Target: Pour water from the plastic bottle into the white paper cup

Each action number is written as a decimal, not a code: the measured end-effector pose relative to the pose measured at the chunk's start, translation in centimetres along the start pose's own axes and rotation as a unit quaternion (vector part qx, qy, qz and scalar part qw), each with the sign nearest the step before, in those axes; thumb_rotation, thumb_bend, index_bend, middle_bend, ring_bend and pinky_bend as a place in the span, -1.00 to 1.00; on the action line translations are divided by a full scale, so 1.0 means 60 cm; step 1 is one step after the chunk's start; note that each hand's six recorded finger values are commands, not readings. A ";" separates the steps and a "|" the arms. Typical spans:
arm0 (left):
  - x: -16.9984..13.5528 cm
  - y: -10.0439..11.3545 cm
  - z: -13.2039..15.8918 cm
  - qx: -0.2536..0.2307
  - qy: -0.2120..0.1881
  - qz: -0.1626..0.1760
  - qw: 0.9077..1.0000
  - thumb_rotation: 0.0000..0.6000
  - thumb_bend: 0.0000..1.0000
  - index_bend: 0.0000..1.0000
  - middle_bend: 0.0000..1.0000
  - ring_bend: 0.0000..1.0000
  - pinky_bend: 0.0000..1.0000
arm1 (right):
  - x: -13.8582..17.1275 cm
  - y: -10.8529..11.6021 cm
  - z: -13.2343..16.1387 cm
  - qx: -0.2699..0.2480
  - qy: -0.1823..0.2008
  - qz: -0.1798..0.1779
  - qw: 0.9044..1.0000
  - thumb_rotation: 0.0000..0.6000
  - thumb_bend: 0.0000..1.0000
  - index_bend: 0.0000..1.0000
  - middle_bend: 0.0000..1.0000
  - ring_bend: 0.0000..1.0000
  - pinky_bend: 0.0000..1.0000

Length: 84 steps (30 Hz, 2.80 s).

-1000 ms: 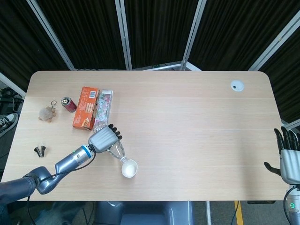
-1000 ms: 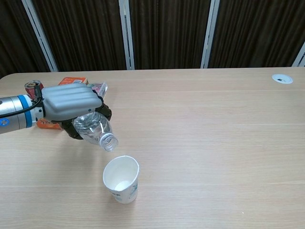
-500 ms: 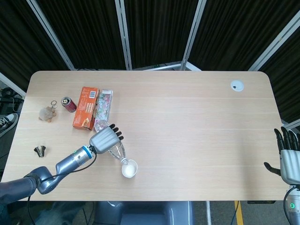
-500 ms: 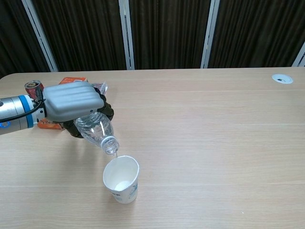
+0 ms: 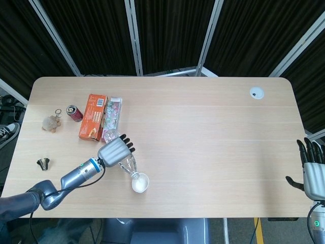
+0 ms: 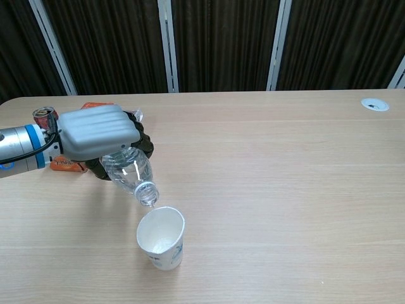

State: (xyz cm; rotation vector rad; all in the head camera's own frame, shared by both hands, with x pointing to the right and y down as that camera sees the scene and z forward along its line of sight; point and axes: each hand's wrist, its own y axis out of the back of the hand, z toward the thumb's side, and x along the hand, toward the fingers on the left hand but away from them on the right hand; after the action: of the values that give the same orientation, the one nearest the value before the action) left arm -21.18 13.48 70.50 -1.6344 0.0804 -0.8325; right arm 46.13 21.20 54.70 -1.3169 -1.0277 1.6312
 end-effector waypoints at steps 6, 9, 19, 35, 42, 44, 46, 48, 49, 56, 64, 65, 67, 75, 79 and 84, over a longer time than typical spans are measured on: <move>0.000 0.004 -0.002 0.008 -0.001 0.004 1.000 1.00 -0.01 0.00 -0.10 -0.26 -0.21 | 0.000 0.000 -0.001 0.000 0.000 0.001 1.000 1.00 -1.00 -1.00 -1.00 -1.00 -1.00; 0.001 0.005 -0.002 0.009 -0.001 0.006 1.000 1.00 -0.01 0.00 -0.10 -0.26 -0.21 | -0.001 -0.001 -0.001 0.000 -0.001 0.001 1.000 1.00 -1.00 -1.00 -1.00 -1.00 -1.00; 0.001 0.008 0.000 0.007 0.000 0.008 1.000 1.00 -0.01 0.00 -0.10 -0.26 -0.21 | 0.000 0.000 -0.003 0.000 -0.002 0.001 1.000 1.00 -1.00 -1.00 -1.00 -1.00 -1.00; -0.006 -0.007 -0.004 -0.103 0.016 -0.003 0.995 1.00 -0.01 0.01 -0.10 -0.26 -0.21 | 0.000 -0.003 -0.002 0.003 -0.003 0.003 1.000 1.00 -1.00 -1.00 -1.00 -1.00 -1.00; -0.009 -0.017 -0.022 -0.271 0.050 -0.003 0.961 1.00 -0.04 0.01 -0.10 -0.26 -0.21 | -0.001 -0.005 -0.002 0.004 -0.003 0.005 1.000 1.00 -1.00 -1.00 -1.00 -1.00 -1.00; -0.009 -0.021 -0.029 -0.324 0.064 -0.002 0.944 1.00 -0.05 0.01 -0.10 -0.26 -0.21 | -0.001 -0.006 -0.001 0.005 -0.003 0.006 1.000 1.00 -1.00 -1.00 -1.00 -1.00 -1.00; -0.008 -0.026 -0.037 -0.386 0.079 0.001 0.919 1.00 -0.07 0.02 -0.10 -0.26 -0.21 | -0.001 -0.006 -0.001 0.005 -0.003 0.006 1.000 1.00 -1.00 -1.00 -1.00 -1.00 -1.00; -0.007 -0.032 -0.043 -0.448 0.094 0.008 0.889 1.00 -0.08 0.02 -0.10 -0.26 -0.21 | -0.001 -0.007 -0.001 0.006 -0.003 0.006 1.000 1.00 -1.00 -1.00 -1.00 -1.00 -1.00; -0.006 -0.034 -0.045 -0.462 0.098 0.010 0.881 1.00 -0.08 0.02 -0.09 -0.26 -0.21 | -0.001 -0.007 -0.001 0.006 -0.003 0.006 1.000 1.00 -1.00 -1.00 -1.00 -1.00 -1.00; 0.007 -0.052 -0.048 -0.620 0.131 0.047 0.772 1.00 -0.15 0.00 -0.09 -0.25 -0.21 | -0.002 -0.010 -0.001 0.007 -0.005 0.009 1.000 1.00 -1.00 -1.00 -1.00 -1.00 -1.00; 0.014 -0.074 -0.041 -0.679 0.141 0.070 0.717 1.00 -0.17 -0.01 -0.09 -0.25 -0.21 | -0.003 -0.012 -0.001 0.009 -0.005 0.011 1.000 1.00 -1.00 -1.00 -1.00 -1.00 -1.00; 0.015 -0.075 -0.040 -0.682 0.139 0.071 0.715 1.00 -0.17 -0.01 -0.09 -0.25 -0.21 | -0.003 -0.012 -0.001 0.009 -0.005 0.011 1.000 1.00 -1.00 -1.00 -1.00 -1.00 -1.00; 0.016 -0.078 -0.035 -0.687 0.136 0.074 0.710 1.00 -0.17 -0.01 -0.09 -0.25 -0.21 | -0.003 -0.012 -0.001 0.008 -0.005 0.010 1.000 1.00 -1.00 -1.00 -1.00 -1.00 -1.00; 0.020 -0.086 -0.018 -0.695 0.128 0.071 0.704 1.00 -0.18 -0.02 -0.10 -0.25 -0.22 | -0.002 -0.013 -0.001 0.009 -0.005 0.012 1.000 1.00 -1.00 -1.00 -1.00 -1.00 -1.00; 0.024 -0.086 -0.008 -0.696 0.123 0.069 0.704 1.00 -0.26 -0.03 -0.10 -0.25 -0.22 | -0.002 -0.013 0.000 0.008 -0.005 0.011 1.000 1.00 -1.00 -1.00 -1.00 -1.00 -1.00; 0.026 -0.087 0.000 -0.692 0.118 0.067 0.709 1.00 -0.35 -0.10 -0.16 -0.31 -0.24 | -0.002 -0.013 -0.001 0.008 -0.006 0.012 1.000 1.00 -1.00 -1.00 -1.00 -1.00 -1.00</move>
State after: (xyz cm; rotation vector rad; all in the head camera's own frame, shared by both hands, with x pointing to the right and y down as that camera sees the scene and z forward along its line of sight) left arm -22.08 14.07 75.85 -2.8261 1.2664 -0.8831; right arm 46.29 21.37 55.47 -1.3134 -1.0074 1.6639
